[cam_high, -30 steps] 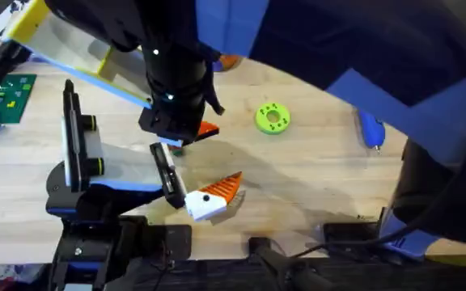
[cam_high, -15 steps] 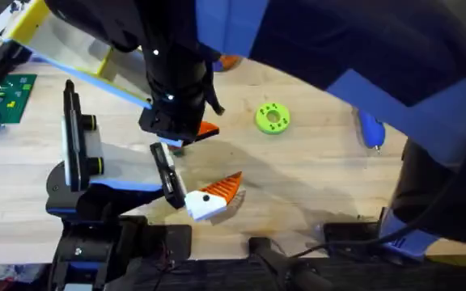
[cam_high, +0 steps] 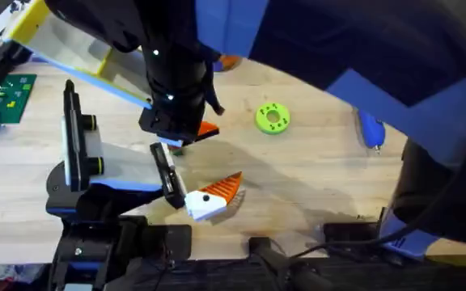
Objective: Pick up the gripper from the table and insert it into the empty holder that is missing its gripper. Then pick up a screw, insert it into the mounting hole, and use the screwdriver to tighten it. Finally, clean up the table by picking up the vegetable and placing it into the bucket.
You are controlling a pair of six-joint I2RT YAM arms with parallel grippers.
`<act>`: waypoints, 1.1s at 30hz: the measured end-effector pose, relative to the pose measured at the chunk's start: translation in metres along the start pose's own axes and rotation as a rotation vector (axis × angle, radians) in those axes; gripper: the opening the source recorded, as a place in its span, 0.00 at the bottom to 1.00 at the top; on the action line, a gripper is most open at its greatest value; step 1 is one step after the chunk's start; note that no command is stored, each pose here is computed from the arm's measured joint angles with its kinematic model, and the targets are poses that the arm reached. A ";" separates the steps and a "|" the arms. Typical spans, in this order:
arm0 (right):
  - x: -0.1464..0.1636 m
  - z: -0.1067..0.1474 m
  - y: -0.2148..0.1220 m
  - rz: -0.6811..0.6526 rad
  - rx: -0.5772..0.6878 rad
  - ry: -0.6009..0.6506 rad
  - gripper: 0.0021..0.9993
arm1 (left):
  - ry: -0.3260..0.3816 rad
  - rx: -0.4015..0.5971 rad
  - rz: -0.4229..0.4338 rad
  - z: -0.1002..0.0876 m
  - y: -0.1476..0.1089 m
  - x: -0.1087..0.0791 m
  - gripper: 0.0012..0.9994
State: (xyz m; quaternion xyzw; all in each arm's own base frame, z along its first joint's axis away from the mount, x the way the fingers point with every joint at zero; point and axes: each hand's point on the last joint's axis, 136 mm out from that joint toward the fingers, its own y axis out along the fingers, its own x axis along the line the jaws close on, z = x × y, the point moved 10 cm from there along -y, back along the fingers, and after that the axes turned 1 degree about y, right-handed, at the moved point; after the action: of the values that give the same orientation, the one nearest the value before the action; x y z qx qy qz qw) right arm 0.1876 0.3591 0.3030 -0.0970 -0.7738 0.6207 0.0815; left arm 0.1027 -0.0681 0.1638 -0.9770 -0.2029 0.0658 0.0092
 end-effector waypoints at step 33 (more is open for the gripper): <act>-0.009 0.003 -0.017 0.035 -0.024 0.034 1.00 | 0.023 -0.001 0.000 0.000 0.000 0.000 0.99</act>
State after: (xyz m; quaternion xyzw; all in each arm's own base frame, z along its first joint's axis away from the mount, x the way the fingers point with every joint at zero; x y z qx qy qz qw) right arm 0.1946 0.3503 0.3192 -0.1221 -0.7779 0.6108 0.0829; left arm 0.1027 -0.0681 0.1639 -0.9777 -0.2026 0.0546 0.0112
